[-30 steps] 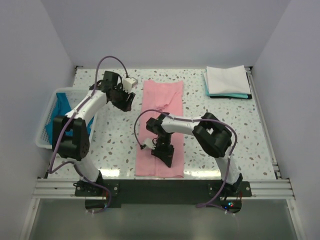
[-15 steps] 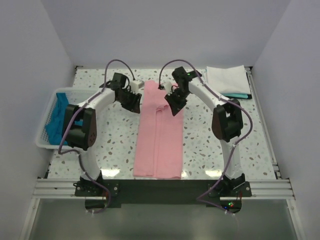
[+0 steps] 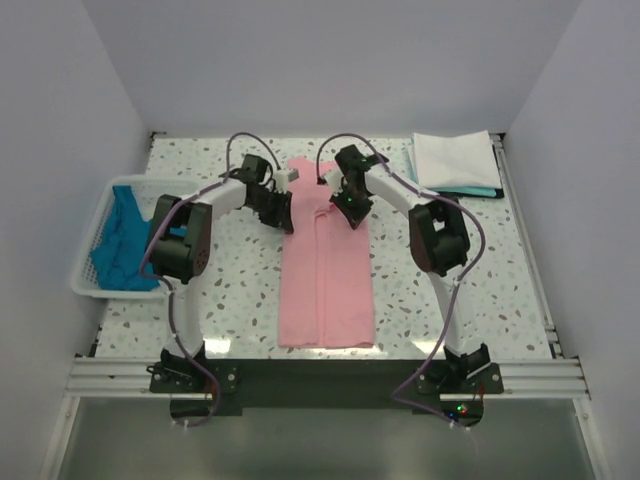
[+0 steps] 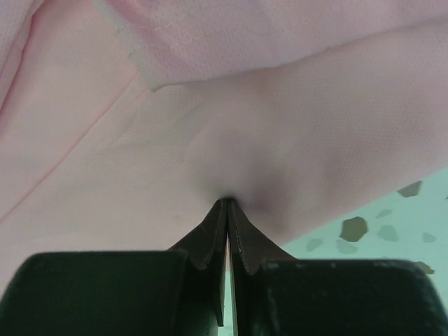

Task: Fold and stack the t-shirts
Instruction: Fold the tshirt

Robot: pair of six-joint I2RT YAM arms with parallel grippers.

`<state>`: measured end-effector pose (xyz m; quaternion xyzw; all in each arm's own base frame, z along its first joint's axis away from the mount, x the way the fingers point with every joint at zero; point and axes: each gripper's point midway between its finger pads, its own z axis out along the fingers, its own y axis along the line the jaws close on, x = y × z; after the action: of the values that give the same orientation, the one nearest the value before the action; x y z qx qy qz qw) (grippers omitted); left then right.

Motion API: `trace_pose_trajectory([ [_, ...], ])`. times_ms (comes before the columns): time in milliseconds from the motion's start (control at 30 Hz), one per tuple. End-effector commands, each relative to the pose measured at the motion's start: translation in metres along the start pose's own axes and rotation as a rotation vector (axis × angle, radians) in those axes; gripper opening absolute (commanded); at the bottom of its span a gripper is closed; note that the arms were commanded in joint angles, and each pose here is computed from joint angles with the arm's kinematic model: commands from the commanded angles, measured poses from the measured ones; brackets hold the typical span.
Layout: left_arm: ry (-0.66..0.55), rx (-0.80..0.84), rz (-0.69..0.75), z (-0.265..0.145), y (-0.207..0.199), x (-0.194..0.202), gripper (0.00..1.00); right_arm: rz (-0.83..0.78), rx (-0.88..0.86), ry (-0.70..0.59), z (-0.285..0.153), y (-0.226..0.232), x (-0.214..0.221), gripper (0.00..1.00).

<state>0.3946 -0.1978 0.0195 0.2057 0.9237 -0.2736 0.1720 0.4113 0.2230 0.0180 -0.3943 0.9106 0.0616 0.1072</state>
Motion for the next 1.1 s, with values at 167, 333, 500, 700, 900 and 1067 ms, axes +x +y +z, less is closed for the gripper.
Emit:
trace_pose_trajectory([
  [167,-0.037,-0.006,-0.023,0.026,0.027,-0.036,0.21,0.014,0.125,-0.046,0.035,-0.053,-0.024,0.05],
  [333,-0.060,-0.042,-0.017,0.030,0.042,-0.055,0.21,0.042,0.153,-0.080,0.039,-0.063,-0.033,0.04],
  [500,-0.073,-0.076,-0.020,0.033,0.056,-0.064,0.21,0.053,0.149,-0.076,0.049,-0.065,-0.037,0.04],
  [700,-0.074,-0.087,-0.023,0.036,0.061,-0.066,0.23,0.060,0.184,-0.090,0.051,-0.075,-0.045,0.04],
  [900,-0.096,-0.096,-0.015,0.029,0.065,-0.075,0.24,0.081,0.170,-0.126,0.040,-0.072,-0.053,0.07],
  [1067,-0.215,-0.031,0.090,-0.009,0.041,-0.110,0.36,0.054,0.168,-0.232,-0.007,-0.071,-0.082,0.22],
])
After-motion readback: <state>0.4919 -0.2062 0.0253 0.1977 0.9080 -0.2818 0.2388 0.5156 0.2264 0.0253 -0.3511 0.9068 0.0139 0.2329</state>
